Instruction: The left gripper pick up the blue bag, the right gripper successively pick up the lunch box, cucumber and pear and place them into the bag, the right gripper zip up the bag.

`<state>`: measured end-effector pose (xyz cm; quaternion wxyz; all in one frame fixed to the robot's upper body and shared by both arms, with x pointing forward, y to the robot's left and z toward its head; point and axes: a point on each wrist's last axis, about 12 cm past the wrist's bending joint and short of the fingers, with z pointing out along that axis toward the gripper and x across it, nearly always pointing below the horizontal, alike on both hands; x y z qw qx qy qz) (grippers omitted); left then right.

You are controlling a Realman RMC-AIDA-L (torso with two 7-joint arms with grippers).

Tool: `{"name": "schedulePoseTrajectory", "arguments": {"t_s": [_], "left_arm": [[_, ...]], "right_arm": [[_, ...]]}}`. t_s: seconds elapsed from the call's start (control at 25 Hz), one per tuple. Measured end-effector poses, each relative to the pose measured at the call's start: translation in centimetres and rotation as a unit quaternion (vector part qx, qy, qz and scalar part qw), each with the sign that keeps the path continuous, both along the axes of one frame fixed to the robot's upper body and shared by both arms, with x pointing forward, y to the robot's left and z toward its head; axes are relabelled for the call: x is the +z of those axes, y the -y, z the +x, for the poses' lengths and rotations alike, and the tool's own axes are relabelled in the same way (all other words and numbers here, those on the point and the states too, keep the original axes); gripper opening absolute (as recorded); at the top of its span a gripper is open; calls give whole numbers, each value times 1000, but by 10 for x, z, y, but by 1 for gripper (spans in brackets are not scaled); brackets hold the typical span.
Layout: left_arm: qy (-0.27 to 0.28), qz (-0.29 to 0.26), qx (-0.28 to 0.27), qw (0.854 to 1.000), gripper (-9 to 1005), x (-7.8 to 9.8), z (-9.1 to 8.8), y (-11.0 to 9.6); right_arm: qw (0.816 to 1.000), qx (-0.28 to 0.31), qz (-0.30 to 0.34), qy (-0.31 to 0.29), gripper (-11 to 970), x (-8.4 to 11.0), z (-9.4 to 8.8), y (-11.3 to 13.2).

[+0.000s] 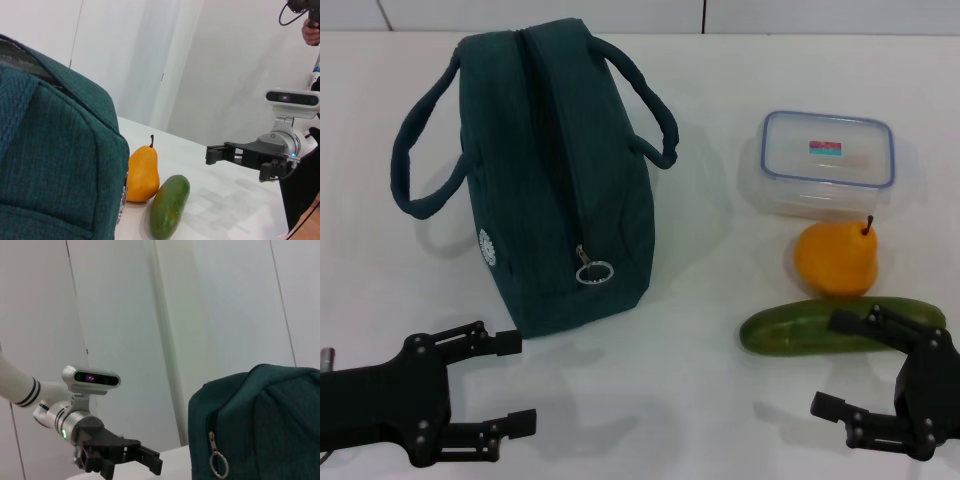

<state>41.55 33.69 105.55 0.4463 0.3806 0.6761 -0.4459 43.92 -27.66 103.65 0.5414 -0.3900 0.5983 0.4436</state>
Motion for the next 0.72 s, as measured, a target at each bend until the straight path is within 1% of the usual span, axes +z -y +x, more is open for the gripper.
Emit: {"name": "schedulePoseTrajectory", "arguments": {"t_s": [0.48, 0.56, 0.64, 0.72], "left_arm": [[-6, -5, 8, 1000, 867, 0, 0, -2], [-24, -13, 16, 999, 865, 2, 0, -2], [-70, -38, 45, 996, 864, 7, 4, -9], [-117, -66, 74, 988, 862, 13, 7, -17]], "right_arm": [[1000, 3, 1, 0, 872, 0, -1, 0], [1000, 3, 0, 0, 872, 0, 0, 0], [1000, 2, 0, -1, 872, 0, 0, 0], [1000, 1, 1, -1, 871, 0, 0, 0]]}}
